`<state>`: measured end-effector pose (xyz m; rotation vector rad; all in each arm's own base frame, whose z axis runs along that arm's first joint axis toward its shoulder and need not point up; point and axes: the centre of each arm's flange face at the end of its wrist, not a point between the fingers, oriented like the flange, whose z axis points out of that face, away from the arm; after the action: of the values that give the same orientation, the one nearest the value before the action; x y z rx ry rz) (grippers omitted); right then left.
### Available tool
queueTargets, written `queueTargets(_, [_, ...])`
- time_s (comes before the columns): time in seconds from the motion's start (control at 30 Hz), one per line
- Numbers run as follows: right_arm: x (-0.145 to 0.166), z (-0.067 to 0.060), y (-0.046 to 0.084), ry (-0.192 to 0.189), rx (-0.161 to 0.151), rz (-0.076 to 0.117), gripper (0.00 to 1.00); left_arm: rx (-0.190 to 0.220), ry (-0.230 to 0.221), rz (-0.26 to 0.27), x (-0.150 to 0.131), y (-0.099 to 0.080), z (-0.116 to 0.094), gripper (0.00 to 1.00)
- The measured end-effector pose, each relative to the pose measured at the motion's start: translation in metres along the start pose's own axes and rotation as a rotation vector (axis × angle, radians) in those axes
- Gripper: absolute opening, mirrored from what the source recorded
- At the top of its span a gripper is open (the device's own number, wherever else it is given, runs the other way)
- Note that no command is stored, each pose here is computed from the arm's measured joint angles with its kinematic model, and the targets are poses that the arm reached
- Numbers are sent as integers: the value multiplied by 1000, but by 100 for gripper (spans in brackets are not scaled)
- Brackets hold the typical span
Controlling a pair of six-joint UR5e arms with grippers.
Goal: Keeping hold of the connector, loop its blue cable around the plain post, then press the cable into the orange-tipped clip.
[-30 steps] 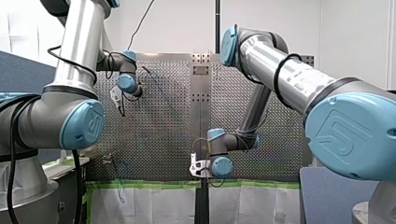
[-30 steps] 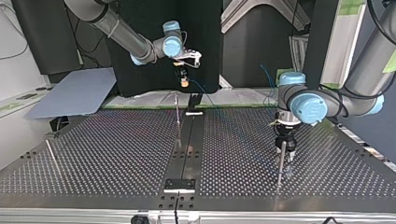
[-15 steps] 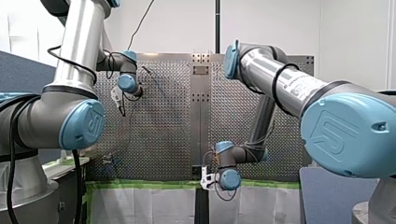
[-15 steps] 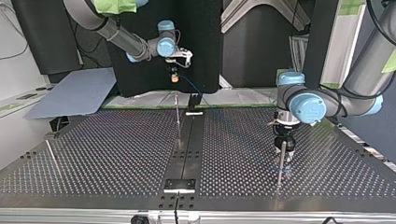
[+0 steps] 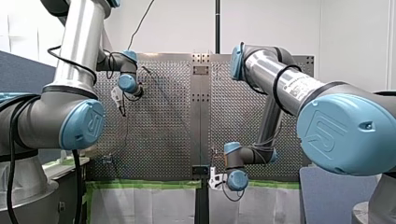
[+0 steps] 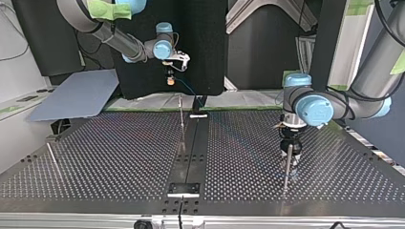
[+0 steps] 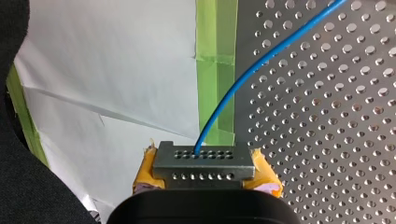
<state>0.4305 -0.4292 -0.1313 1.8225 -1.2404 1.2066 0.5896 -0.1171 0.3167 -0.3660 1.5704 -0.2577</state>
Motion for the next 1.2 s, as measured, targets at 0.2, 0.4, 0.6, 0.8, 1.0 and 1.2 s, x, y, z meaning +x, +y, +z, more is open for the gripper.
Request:
queueTargets(0.2, [-12, 0, 5, 4, -1, 9, 0, 1, 0, 0, 0, -1, 0, 100])
queueTargets(0.4, [-25, -1, 8, -4, -8, -2, 0, 5, 2, 0, 1, -3, -1, 100])
queueTargets(0.6, [-10, -11, 5, 31, -1, -18, 0, 7, 3, -1, 2, -5, -1, 100])
queueTargets(0.8, [13, -28, 6, 89, -2, 5, 0, 6, 3, -3, 2, -5, -2, 100])
queueTargets(1.0, [28, -49, 10, 93, -18, 13, 0, -12, 13, -3, 3, -4, -3, 100])
queueTargets(1.2, [40, -72, 13, 81, -25, 14, 0, -24, 29, -3, 5, -3, -6, 100])
